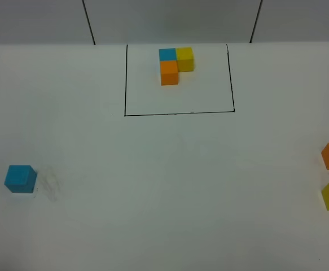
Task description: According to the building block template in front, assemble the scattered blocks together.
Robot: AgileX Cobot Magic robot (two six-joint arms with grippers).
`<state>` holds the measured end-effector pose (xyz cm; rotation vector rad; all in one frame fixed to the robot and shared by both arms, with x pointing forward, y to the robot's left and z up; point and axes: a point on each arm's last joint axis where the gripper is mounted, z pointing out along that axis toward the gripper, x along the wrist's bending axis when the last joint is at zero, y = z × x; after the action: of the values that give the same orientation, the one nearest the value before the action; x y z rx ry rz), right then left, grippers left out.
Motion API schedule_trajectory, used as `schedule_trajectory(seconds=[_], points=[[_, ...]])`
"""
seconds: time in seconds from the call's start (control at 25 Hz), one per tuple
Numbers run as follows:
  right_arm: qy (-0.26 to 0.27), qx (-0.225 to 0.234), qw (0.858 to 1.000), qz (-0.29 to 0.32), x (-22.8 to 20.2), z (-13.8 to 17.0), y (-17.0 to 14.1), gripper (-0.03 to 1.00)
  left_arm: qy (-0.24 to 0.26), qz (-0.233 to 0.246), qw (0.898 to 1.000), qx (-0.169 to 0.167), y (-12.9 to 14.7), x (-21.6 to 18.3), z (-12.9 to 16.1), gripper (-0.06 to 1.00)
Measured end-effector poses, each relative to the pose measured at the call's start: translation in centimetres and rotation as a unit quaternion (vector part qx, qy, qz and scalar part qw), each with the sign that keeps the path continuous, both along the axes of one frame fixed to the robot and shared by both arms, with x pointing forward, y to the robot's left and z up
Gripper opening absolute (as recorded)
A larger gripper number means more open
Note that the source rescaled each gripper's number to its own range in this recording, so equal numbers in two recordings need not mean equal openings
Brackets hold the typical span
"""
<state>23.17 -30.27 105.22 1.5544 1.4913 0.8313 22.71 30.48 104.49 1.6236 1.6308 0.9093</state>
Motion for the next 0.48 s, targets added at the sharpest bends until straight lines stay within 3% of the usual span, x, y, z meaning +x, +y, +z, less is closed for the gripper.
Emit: schedule_trajectory(seconds=[0.48], points=[[0.000, 0.000, 1.000, 0.000, 0.00, 0.00, 0.00, 0.01, 0.000, 0.000, 1.000, 0.000, 0.00, 0.00, 0.00, 0.01]])
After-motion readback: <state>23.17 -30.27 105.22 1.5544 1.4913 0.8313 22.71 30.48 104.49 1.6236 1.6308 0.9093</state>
